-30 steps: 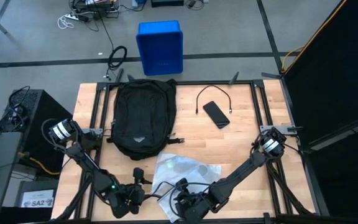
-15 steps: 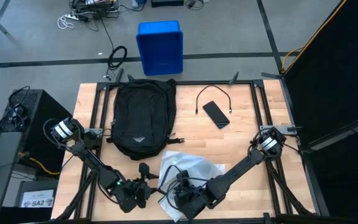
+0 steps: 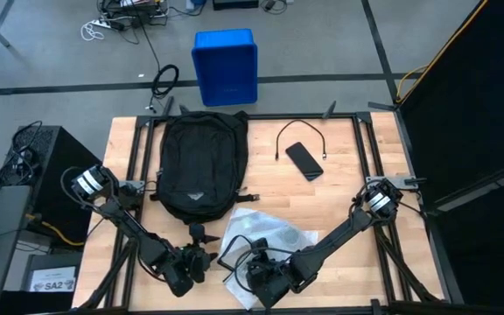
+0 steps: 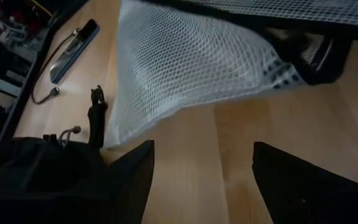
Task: Unpack backpack
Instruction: Adjust the small zip bag in the zip bag, then close the zip bag
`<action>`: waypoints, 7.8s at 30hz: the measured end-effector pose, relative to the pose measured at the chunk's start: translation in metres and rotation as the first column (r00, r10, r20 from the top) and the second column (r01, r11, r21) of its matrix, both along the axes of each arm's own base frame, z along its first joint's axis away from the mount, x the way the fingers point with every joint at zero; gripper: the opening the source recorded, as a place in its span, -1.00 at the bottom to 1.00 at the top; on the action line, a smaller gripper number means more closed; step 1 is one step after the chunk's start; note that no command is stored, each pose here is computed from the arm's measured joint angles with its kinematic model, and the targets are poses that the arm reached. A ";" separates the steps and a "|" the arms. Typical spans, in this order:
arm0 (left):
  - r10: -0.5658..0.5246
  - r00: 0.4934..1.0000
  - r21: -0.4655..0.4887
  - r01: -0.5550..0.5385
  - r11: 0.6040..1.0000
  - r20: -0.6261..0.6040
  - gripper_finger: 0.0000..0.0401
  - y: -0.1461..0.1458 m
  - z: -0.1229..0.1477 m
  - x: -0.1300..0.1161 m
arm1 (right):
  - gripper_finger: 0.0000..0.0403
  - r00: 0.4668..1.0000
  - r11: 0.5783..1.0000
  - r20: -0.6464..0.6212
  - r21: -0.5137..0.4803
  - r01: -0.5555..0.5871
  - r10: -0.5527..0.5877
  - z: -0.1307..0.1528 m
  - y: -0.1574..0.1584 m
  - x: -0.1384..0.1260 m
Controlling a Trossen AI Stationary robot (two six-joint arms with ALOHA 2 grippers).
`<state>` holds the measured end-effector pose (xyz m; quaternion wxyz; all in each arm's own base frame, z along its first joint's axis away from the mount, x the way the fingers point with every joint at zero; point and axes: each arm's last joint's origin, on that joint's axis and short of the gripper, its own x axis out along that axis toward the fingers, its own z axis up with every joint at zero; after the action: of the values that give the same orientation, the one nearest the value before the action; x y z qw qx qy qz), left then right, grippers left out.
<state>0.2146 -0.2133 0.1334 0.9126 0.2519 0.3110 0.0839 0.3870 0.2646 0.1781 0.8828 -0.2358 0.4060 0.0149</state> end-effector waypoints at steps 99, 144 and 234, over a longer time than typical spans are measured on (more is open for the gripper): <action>-0.173 0.977 -0.225 0.198 0.954 0.127 -1.00 -0.008 0.039 0.053 | -1.00 0.979 0.995 -0.186 0.045 0.093 -0.083 -0.017 0.046 -0.067; -0.231 0.968 -0.269 0.250 0.930 0.102 -1.00 -0.010 0.038 0.053 | -0.70 0.954 0.959 -0.106 0.012 0.284 -0.281 0.048 0.006 -0.077; -0.226 0.891 -0.317 0.363 0.876 0.393 -0.88 -0.019 0.066 0.070 | -0.71 0.867 0.946 0.407 0.264 0.190 -0.288 -0.031 -0.097 -0.114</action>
<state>0.2848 -0.2325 0.1991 0.9858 0.0958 0.1142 -0.0776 0.2728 0.1677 0.1474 0.9667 -0.0838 0.2179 -0.1049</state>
